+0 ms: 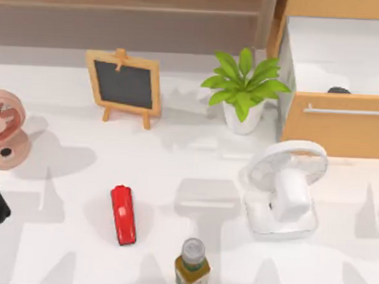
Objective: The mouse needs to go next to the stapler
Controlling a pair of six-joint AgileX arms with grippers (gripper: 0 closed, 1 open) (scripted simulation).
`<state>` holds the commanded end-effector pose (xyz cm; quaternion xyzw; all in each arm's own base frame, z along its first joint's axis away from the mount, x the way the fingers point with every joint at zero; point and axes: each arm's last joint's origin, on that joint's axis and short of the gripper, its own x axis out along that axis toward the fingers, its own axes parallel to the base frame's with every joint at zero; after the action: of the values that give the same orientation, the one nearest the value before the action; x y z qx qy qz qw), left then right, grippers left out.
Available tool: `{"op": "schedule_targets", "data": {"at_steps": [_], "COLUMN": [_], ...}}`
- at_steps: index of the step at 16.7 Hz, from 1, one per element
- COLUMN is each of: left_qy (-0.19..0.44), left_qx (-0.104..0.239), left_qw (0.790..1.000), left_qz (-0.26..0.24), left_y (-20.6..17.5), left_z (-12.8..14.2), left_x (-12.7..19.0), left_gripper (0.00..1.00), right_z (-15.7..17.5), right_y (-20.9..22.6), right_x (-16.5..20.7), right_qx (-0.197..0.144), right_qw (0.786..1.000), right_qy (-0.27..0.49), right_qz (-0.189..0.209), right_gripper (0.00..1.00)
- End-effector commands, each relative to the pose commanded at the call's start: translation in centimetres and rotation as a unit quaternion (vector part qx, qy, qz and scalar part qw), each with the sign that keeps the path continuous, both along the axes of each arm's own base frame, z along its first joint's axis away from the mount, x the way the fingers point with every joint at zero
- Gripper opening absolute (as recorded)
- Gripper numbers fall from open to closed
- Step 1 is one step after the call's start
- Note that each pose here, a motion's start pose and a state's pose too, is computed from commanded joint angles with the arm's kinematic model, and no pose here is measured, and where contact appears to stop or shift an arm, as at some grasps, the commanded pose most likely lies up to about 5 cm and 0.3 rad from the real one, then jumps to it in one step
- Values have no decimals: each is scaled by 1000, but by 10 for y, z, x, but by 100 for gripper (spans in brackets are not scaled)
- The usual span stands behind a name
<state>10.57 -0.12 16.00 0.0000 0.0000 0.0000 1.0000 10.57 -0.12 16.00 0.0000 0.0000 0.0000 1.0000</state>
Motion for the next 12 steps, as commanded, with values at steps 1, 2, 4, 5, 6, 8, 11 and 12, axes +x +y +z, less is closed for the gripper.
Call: {"op": "schedule_targets", "data": {"at_steps": [1,2,4,5,6,8,11,12], "left_qy": [0,0,0,0,0,0,0,0], "left_qx": [0,0,0,0,0,0,0,0], "left_qw": [1000,1000,1000,1000,1000,1000,1000,1000], "left_qz": [0,0,0,0,0,0,0,0], "left_y": [0,0,0,0,0,0,0,0], "left_z": [0,0,0,0,0,0,0,0], "left_x": [0,0,0,0,0,0,0,0], "left_gripper": [100,100,100,100,100,100,100,100], "right_z": [0,0,5,9,16,35,73,85], "right_y": [0,0,0,1,1,2,4,5], "right_x": [0,0,0,0,1,4,18,26], "right_qx": [0,0,1,1,2,4,8,9], "right_qw": [1000,1000,1000,1000,1000,998,992,989], "right_qy": [0,0,9,19,31,62,124,149], "right_qz": [0,0,1,2,4,8,13,14], "right_gripper": [100,100,100,100,100,100,100,100]}}
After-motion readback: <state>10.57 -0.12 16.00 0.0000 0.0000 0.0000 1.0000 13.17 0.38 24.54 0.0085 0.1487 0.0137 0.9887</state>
